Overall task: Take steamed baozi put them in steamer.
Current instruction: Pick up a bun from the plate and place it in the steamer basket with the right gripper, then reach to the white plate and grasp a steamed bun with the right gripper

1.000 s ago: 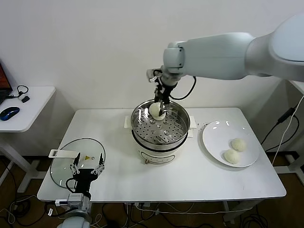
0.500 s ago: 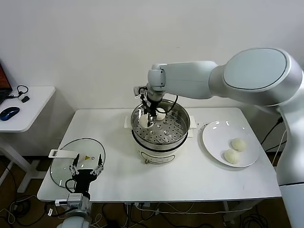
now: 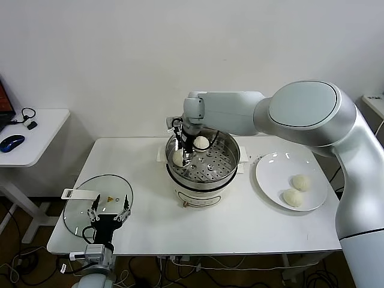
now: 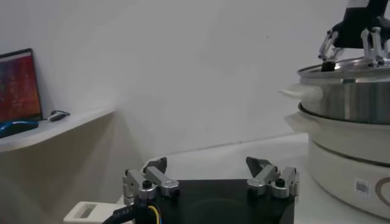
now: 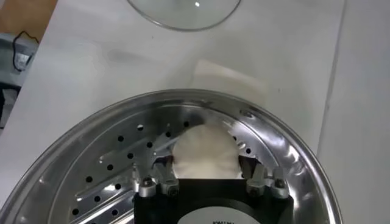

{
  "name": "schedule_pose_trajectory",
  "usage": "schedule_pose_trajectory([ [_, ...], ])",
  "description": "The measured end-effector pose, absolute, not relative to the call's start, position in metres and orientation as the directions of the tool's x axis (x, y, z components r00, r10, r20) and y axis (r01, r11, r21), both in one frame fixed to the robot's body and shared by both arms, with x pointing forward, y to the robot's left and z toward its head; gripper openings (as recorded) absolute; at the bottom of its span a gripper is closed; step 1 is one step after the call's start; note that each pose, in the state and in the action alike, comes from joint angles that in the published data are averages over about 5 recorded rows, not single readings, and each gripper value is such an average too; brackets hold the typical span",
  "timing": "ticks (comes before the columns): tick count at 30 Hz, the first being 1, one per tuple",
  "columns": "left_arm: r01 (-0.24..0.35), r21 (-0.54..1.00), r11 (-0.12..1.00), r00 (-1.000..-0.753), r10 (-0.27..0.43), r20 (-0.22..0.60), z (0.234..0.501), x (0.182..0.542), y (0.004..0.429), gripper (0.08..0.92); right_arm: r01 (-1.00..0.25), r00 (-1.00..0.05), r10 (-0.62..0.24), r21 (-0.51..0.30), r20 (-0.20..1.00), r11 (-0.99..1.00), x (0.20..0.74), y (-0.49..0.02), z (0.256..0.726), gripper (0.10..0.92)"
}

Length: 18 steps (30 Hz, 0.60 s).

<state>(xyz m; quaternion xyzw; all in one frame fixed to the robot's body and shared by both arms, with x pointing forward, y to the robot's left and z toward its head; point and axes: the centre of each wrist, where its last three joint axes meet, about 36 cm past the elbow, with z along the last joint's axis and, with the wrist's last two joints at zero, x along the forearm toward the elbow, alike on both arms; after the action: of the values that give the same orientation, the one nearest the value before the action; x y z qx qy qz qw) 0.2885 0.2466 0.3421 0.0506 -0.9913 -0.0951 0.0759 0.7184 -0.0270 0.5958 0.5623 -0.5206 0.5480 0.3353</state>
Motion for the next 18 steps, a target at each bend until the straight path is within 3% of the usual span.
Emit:
schedule_pose_trajectory([
  [10, -0.085, 0.206, 0.975, -0.984, -0.115, 0.136, 0.347, 0.285, 0.247, 0.823, -0.955, -0.136, -0.222, -0.188, 0.965, -0.231, 0.719, -0.050, 0.629, 0.823],
  [18, -0.071, 0.214, 0.974, -0.986, -0.101, 0.133, 0.350, 0.284, 0.242, 0.823, -0.956, -0.132, -0.200, -0.178, 0.971, -0.232, 0.718, -0.099, 0.676, 0.823],
])
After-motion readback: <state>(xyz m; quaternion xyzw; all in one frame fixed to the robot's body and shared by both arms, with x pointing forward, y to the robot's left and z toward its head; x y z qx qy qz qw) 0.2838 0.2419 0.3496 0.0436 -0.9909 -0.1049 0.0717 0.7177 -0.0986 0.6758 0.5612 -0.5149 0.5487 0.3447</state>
